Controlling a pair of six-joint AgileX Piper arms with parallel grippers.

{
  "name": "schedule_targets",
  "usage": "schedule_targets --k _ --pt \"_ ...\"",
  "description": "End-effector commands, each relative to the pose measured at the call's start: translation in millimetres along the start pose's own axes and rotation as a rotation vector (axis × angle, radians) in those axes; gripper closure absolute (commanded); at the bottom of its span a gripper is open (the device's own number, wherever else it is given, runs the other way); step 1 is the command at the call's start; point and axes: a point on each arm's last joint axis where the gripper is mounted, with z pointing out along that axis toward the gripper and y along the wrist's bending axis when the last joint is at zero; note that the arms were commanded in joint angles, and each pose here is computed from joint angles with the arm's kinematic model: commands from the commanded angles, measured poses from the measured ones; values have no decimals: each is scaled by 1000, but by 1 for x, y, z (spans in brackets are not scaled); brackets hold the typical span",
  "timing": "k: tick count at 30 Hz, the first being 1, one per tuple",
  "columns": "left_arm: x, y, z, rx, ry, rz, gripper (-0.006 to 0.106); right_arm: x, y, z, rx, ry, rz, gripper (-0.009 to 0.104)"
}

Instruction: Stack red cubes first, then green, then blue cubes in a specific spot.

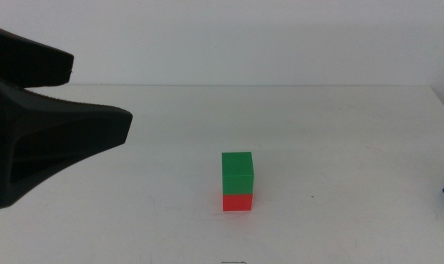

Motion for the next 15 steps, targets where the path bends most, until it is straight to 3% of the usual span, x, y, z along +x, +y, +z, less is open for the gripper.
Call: schedule_targets --k 1,9,15 --pt "-11 0 -6 -10 -94 -14 7 -14 -1 0 18 -28 -11 1" --pt "-11 0 -6 -10 -94 -14 7 -58 2 16 57 12 -42 1" --pt "-11 0 -6 -11 -94 -13 7 -92 -23 30 65 52 -2 1"
